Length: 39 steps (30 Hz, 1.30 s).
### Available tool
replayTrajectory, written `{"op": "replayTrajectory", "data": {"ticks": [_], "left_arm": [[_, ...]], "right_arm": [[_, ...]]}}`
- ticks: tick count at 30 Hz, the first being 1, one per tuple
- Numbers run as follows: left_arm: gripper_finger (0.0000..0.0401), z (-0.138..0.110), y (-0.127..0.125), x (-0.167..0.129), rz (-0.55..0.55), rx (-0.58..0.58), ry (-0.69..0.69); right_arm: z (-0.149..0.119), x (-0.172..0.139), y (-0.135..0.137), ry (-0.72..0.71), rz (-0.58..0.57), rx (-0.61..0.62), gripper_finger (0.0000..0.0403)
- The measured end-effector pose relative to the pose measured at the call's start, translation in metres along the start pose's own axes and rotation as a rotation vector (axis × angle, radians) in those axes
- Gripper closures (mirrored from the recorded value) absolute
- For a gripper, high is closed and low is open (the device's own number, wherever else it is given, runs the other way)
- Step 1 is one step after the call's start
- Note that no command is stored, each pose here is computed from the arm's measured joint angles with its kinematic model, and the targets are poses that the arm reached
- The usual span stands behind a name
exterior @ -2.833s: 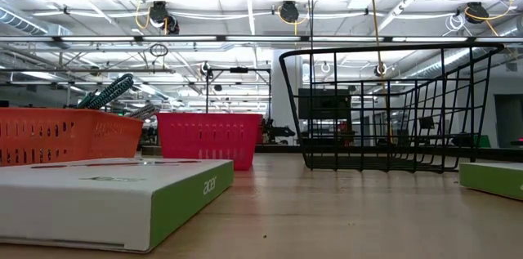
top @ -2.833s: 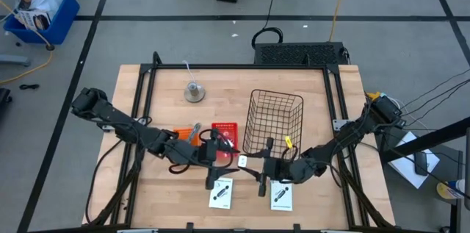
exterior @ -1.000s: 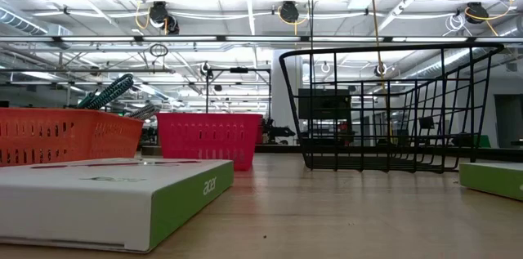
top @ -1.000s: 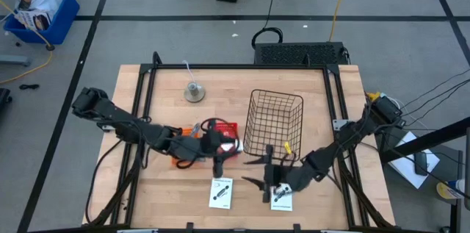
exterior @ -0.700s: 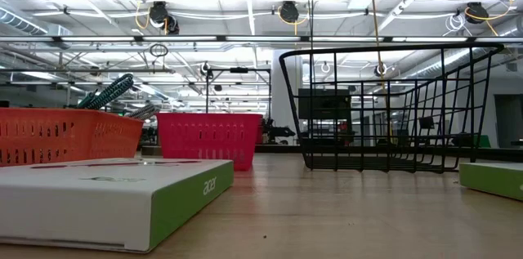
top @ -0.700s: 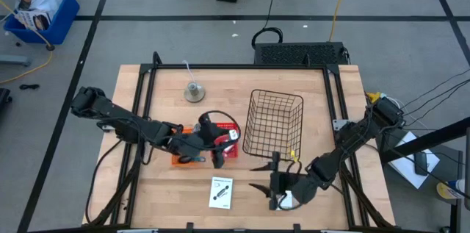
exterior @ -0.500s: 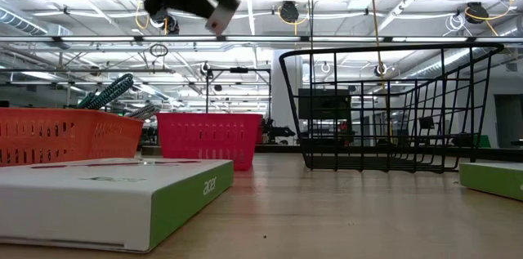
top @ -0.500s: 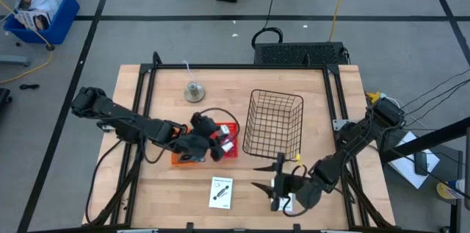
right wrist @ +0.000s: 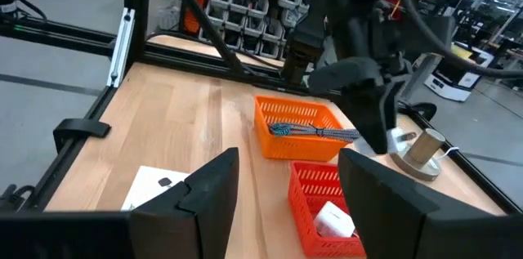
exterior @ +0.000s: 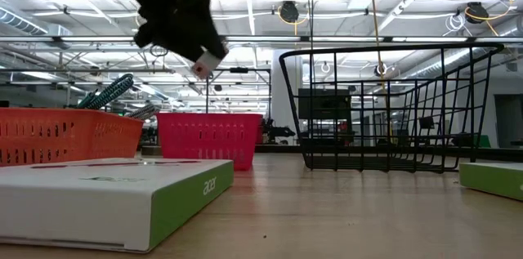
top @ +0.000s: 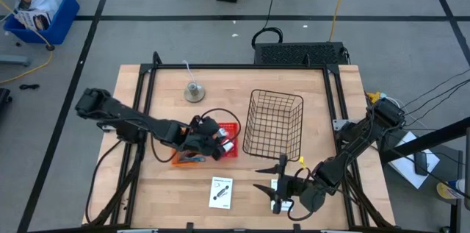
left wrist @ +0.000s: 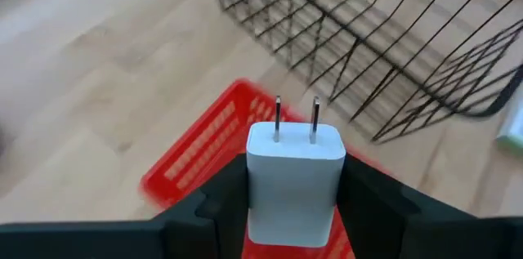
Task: Pick and place items into bin
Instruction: Put the charger adapter into the red bin, then put the right card reader into the wire basket
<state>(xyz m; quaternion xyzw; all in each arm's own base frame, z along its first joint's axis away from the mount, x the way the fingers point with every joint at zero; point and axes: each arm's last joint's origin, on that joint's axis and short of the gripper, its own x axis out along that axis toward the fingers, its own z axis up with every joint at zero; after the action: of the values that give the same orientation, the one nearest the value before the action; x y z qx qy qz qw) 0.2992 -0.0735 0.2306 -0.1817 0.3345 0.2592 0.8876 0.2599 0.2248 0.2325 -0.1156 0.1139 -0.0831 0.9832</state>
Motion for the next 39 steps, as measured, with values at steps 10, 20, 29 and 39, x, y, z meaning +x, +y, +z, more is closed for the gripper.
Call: {"op": "replayTrajectory", "data": {"ticks": [10, 20, 29, 39], "left_arm": [[0.0208, -0.008, 0.000, 0.021, -0.007, -0.010, 0.060], [0.0206, -0.010, -0.004, 0.019, -0.027, 0.028, 0.054], [0.0206, -0.009, -0.026, 0.010, -0.166, 0.117, -0.051], [0.0205, -0.010, -0.041, 0.000, -0.268, 0.125, -0.126]], "right_arm": [[0.000, 0.000, 0.000, 0.000, 0.000, 0.000, 0.0202], [-0.001, -0.002, 0.002, 0.003, 0.009, -0.009, 0.0202], [-0.002, -0.021, 0.016, -0.012, 0.073, -0.057, 0.0202], [-0.001, -0.029, 0.019, -0.027, 0.018, -0.077, 0.0202]]}}
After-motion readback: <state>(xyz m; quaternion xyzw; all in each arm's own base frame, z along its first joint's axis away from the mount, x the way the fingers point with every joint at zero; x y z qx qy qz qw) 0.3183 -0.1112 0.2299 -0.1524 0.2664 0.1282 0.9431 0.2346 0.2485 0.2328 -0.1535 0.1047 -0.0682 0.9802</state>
